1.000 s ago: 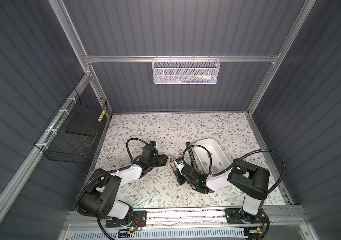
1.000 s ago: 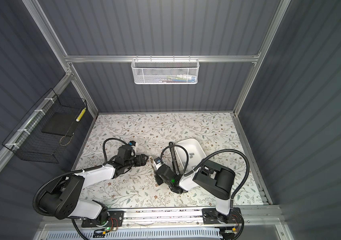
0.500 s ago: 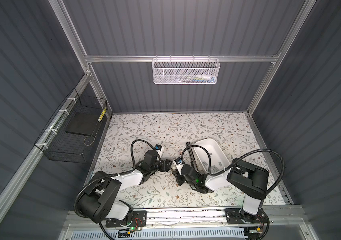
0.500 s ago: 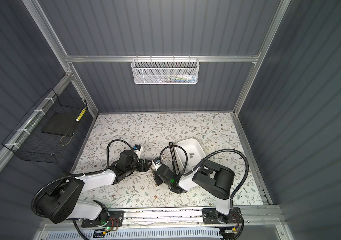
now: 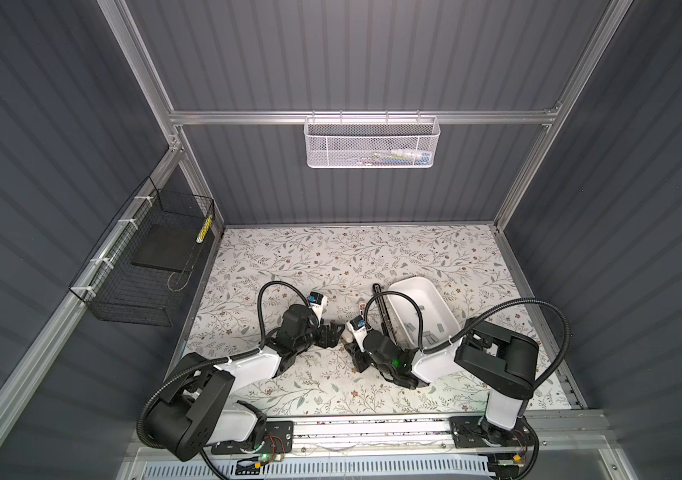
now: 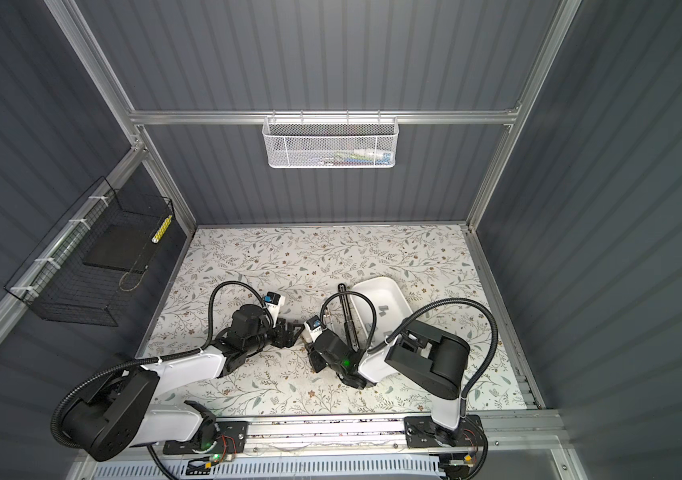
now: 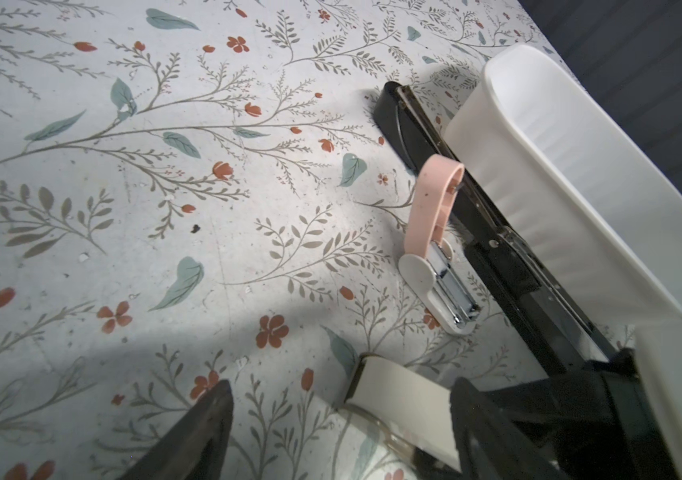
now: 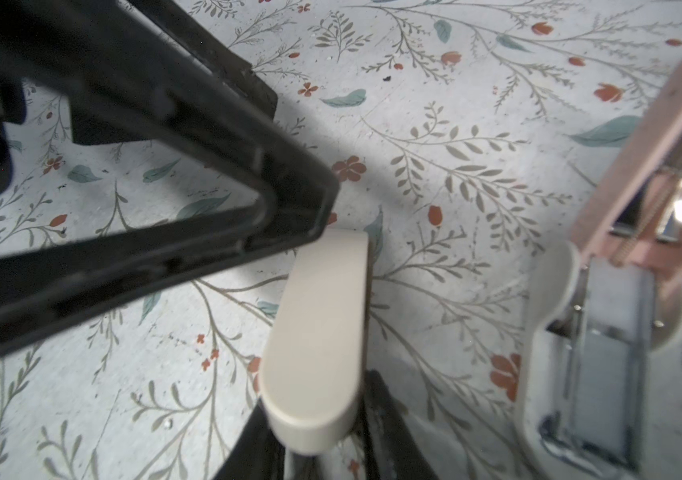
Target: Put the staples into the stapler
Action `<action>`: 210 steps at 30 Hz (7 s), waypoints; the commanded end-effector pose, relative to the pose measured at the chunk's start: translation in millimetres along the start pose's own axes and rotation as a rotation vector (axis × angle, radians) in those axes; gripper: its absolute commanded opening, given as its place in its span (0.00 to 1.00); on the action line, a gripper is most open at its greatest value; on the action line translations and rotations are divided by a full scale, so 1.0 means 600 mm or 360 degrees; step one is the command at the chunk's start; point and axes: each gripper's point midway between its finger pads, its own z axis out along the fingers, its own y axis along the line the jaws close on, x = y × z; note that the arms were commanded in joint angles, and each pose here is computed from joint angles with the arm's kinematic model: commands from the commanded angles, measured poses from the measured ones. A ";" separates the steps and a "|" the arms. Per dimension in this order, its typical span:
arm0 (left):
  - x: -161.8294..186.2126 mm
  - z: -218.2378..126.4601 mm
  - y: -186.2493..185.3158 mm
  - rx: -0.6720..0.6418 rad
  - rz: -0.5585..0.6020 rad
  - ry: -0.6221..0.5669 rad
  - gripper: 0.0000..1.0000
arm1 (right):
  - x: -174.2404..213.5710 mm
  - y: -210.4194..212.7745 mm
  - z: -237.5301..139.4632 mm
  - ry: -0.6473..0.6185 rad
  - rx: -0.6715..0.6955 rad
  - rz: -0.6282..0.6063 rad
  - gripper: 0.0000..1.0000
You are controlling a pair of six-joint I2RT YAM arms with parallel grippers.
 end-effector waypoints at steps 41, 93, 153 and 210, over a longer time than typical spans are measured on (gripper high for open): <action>-0.006 -0.029 -0.047 0.0180 0.0007 -0.0054 0.50 | -0.105 0.023 -0.078 -0.0034 0.0133 0.0051 0.14; 0.025 -0.018 -0.046 0.0226 0.0156 -0.0140 0.58 | 0.030 -0.021 -0.037 0.0228 0.0266 0.0063 0.18; -0.038 -0.095 -0.055 0.0128 0.0065 -0.0338 0.71 | -0.025 -0.081 -0.095 0.0207 0.0515 0.0147 0.45; -0.024 -0.031 0.036 -0.0349 -0.0049 -0.0120 0.73 | 0.058 -0.058 -0.029 0.0257 0.0253 -0.0032 0.19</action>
